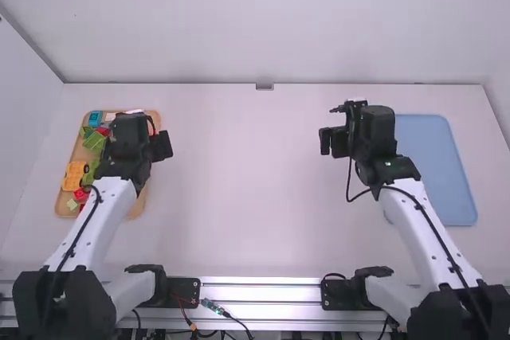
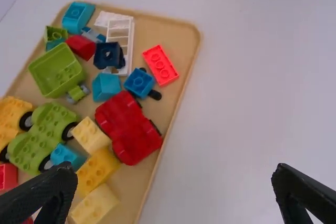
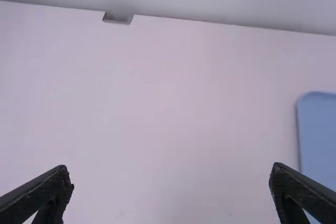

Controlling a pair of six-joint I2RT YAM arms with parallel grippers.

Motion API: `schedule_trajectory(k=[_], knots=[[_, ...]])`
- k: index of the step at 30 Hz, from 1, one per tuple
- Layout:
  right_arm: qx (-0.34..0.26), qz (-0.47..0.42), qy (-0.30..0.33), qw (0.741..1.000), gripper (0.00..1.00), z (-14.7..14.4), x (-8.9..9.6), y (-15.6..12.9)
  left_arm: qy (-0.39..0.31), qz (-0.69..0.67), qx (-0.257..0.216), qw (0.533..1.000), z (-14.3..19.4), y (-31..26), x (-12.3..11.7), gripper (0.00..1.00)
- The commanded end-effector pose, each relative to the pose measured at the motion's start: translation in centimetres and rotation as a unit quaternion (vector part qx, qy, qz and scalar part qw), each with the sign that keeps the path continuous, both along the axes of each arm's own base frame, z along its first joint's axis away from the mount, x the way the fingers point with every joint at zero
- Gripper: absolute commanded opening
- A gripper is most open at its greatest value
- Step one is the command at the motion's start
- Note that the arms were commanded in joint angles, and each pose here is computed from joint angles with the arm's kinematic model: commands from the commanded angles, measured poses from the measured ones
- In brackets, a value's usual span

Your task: Assemble lego blocks to make yellow taxi

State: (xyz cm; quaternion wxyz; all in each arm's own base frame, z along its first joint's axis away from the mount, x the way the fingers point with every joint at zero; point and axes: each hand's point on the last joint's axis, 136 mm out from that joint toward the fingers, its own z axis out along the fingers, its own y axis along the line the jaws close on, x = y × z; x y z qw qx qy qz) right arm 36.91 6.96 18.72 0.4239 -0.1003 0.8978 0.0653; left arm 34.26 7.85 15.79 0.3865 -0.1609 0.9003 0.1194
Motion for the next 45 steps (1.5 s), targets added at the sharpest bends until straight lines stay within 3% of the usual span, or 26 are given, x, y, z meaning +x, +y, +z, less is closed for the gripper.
schedule_trajectory(k=[1,12,20,27,35,40,45], knots=[[0.000,-0.001,-0.007,1.000,0.99,1.1,1.2,0.2,0.004,-0.004,-0.003,1.000,0.5,0.7,0.0,0.99],[-0.008,0.007,0.030,1.000,0.99,-1.3,2.9,0.5,0.003,-0.007,-0.028,1.000,0.5,3.5,0.5,0.99],[-0.012,0.008,0.042,0.999,0.99,-1.6,3.3,0.6,0.051,0.003,-0.067,0.996,-0.7,6.3,0.4,0.99],[-0.021,0.017,0.038,0.999,0.99,-1.5,3.4,0.6,0.120,0.063,-0.073,0.988,-2.1,11.7,-1.3,0.99],[-0.019,0.016,0.025,0.999,0.99,-0.3,3.9,0.6,0.174,0.134,-0.112,0.969,-3.7,16.5,-3.9,0.99],[-0.023,0.017,0.015,0.999,0.99,0.5,4.3,0.6,0.191,0.182,-0.103,0.959,-4.0,20.0,-5.3,0.99],[-0.028,0.025,0.007,0.999,0.99,1.1,4.5,0.8,0.196,0.200,-0.083,0.956,-4.0,21.9,-4.9,0.99]])
